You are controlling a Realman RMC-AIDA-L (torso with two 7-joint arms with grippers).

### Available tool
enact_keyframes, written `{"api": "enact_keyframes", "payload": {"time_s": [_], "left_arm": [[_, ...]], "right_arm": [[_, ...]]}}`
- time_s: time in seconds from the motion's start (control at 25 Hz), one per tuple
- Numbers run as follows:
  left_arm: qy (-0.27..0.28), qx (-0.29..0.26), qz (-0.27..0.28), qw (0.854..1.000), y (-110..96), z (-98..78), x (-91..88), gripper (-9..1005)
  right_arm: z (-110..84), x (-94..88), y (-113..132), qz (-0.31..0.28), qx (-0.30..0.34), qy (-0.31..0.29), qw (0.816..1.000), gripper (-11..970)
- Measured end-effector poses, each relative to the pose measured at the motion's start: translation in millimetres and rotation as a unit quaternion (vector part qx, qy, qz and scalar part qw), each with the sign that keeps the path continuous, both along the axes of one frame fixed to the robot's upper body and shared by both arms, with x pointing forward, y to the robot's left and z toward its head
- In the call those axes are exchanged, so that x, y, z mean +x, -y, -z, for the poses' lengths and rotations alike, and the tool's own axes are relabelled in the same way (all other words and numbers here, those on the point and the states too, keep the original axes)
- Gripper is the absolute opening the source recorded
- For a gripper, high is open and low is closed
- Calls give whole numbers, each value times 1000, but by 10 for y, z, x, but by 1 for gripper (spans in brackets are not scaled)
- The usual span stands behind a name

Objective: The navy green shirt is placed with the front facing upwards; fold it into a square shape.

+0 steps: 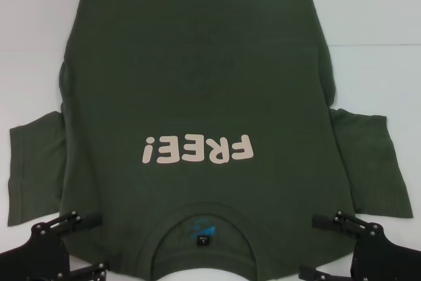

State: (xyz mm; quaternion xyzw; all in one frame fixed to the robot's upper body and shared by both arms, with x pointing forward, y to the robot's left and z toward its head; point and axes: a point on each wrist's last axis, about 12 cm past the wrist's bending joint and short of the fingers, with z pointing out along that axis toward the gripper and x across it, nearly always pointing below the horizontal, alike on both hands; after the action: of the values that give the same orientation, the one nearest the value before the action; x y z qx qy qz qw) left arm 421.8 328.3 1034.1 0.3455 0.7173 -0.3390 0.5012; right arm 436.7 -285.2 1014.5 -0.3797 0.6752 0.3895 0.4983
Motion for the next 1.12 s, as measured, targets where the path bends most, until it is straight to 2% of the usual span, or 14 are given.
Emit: {"api": "enact_keyframes", "payload": {"time_s": [0.52, 0.68, 0.92, 1.04, 1.12], "left_arm": [[3, -1, -5, 1000, -9, -5, 5, 798], [-9, -22, -9, 1000, -20, -42, 4, 797], [-108, -108, -37, 988, -208, -275, 124, 797], [-178, -122, -63, 974, -383, -442, 257, 797], [-197, -121, -75, 970, -432, -478, 301, 797]], "right_arm": [[1, -3, -1, 2, 1, 0, 1000, 942], [0, -3, -1, 2, 2, 0, 1000, 943], [-4, -4, 3, 2, 4, -2, 1000, 943], [-7, -4, 4, 2, 5, -2, 1000, 942], [-10, -6, 4, 1, 6, -2, 1000, 942]]}}
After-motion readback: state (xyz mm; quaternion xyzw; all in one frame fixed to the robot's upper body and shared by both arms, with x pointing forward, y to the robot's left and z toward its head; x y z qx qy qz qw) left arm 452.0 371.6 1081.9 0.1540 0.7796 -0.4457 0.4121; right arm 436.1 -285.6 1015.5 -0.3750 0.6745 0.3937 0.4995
